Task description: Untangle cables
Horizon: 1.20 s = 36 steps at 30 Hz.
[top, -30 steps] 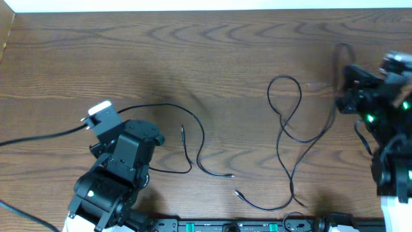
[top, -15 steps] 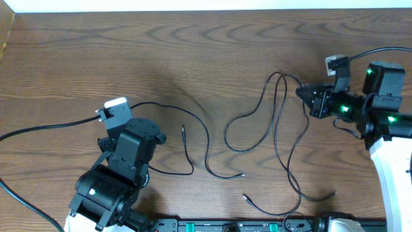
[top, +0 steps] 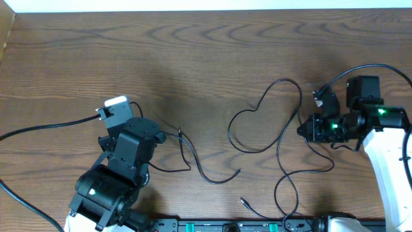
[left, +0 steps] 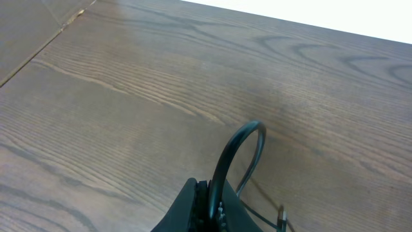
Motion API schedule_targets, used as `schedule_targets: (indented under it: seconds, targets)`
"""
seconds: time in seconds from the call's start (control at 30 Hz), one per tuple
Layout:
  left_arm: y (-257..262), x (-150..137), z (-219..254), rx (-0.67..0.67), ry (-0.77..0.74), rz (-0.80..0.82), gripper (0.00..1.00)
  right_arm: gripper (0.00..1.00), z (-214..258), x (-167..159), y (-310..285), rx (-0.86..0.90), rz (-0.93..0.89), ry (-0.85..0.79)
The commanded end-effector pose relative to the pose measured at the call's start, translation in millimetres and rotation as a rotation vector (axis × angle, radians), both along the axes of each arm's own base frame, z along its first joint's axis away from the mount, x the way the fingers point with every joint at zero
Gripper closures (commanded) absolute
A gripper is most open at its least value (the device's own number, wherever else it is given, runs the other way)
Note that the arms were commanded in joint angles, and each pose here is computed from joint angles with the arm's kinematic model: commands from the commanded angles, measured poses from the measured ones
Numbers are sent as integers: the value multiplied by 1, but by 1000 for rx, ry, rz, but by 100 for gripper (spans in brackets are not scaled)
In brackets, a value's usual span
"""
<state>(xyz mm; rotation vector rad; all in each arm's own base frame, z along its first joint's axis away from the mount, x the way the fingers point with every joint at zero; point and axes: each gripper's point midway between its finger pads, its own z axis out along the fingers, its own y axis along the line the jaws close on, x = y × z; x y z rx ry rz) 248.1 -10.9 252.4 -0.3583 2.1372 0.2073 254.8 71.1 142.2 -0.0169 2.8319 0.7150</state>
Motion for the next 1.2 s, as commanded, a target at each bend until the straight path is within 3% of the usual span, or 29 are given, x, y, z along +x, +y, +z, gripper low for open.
schedule_targets:
  seconds: [0.0,0.13,0.33,0.67,0.73,0.8,0.9,0.97,1.17]
  targets:
    - [1,2,9,14,-18,-7,92,99,-9,-3,1,-41,5,21]
    - [1,1,9,17,-16,-9,93,99,-30,11,-12,-139,-32,-7]
    - [1,1,9,17,-16,-10,92,99,-58,42,-9,-140,-18,-96]
    - [-8,3,7,7,0,-65,93,99,-110,57,4,-168,36,-24]
    - [-8,3,7,6,-1,-67,93,92,-120,58,7,-173,49,-10]
    - [-8,3,7,6,-2,-67,93,80,-125,59,8,-176,52,-5]
    - [-8,3,7,6,-2,-67,92,48,-135,60,3,-210,55,7]
    - [-8,3,8,5,-3,-67,93,33,-138,58,6,-218,94,4]
    - [-8,3,8,5,-4,-67,93,23,-143,53,9,-271,128,14]
